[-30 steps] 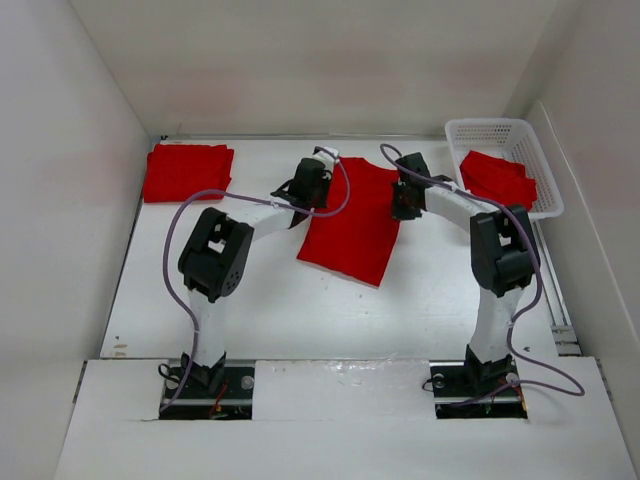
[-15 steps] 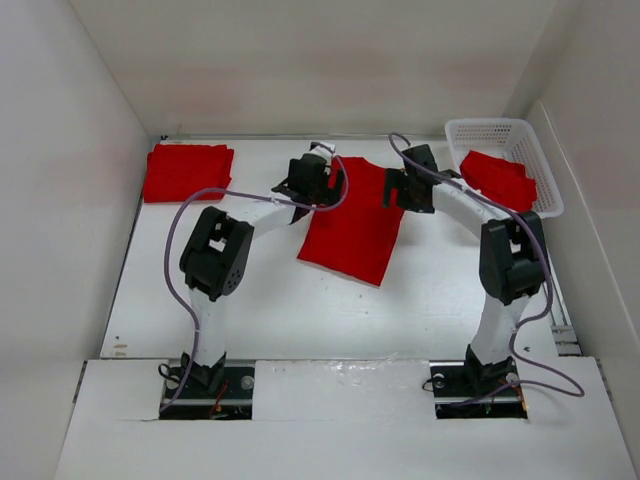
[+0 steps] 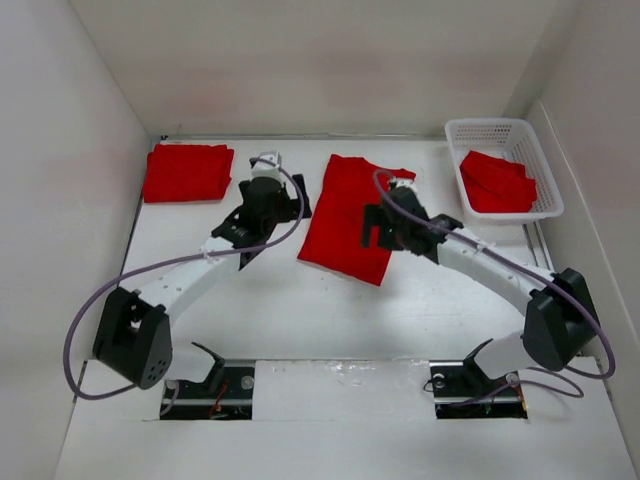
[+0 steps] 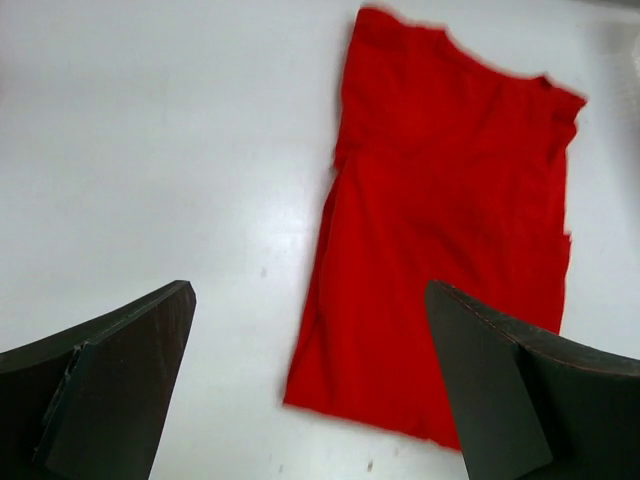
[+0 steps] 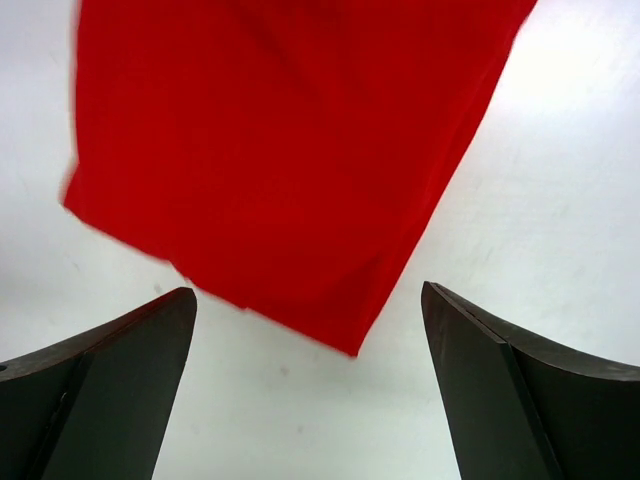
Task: Fold and stack the t-shirts
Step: Grab one side of the 2/3 rectangular tshirt with both arms
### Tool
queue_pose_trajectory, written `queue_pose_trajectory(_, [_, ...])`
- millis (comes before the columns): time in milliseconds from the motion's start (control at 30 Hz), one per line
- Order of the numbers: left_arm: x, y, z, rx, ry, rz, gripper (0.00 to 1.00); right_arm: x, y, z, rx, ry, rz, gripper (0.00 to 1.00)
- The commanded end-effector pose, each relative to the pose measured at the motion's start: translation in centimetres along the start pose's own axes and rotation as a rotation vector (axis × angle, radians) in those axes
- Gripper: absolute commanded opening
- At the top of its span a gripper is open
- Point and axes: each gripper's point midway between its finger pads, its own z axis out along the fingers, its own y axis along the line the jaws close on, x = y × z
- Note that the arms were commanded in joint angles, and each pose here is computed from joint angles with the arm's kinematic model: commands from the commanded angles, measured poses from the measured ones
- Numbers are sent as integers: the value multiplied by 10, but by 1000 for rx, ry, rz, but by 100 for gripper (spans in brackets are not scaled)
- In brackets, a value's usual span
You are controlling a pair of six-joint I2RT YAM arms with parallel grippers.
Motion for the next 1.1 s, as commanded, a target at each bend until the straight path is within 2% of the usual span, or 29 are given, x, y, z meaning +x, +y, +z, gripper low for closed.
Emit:
queue_pose_trajectory(0, [50,16,-17,-12,93,-112,100,49,9,-3,43,45,53,100])
queue_pose_trajectory(67, [74,23,-23,-8,133,-115,100,62,21,-3,23,48,64,100])
queue_pose_trajectory(233, [99,24,-27,31,159,-138,100,93,33,4,34,99,12,100])
queue_pose_trajectory(300, [108,25,-24,32,180,-135,91,99,32,8,49,110,8,98])
queue_pose_trajectory(367, [120,17,-21,55,202,-122,86,102,31,11,58,119,3,97])
queue_pose_trajectory(400, [124,15,-19,61,209,-107,84,103,32,14,58,119,3,92])
queue_pose_trajectory(467, [135,9,-14,72,234,-64,80,109,28,16,71,133,-4,88])
queue_pose_trajectory(533, [138,6,-9,79,247,-63,70,112,26,19,78,141,-18,81])
queue_pose_trajectory(700, [155,10,7,48,289,-36,59,109,12,30,121,142,-6,76])
queue_pose_trajectory(833, [163,11,15,38,313,-19,55,110,4,38,114,159,7,76])
queue_pose_trajectory(1000, [170,8,21,58,330,-10,52,114,-2,48,108,185,1,69])
queue_pose_trajectory(1067, [176,7,24,68,339,-2,46,115,-2,51,110,187,0,63])
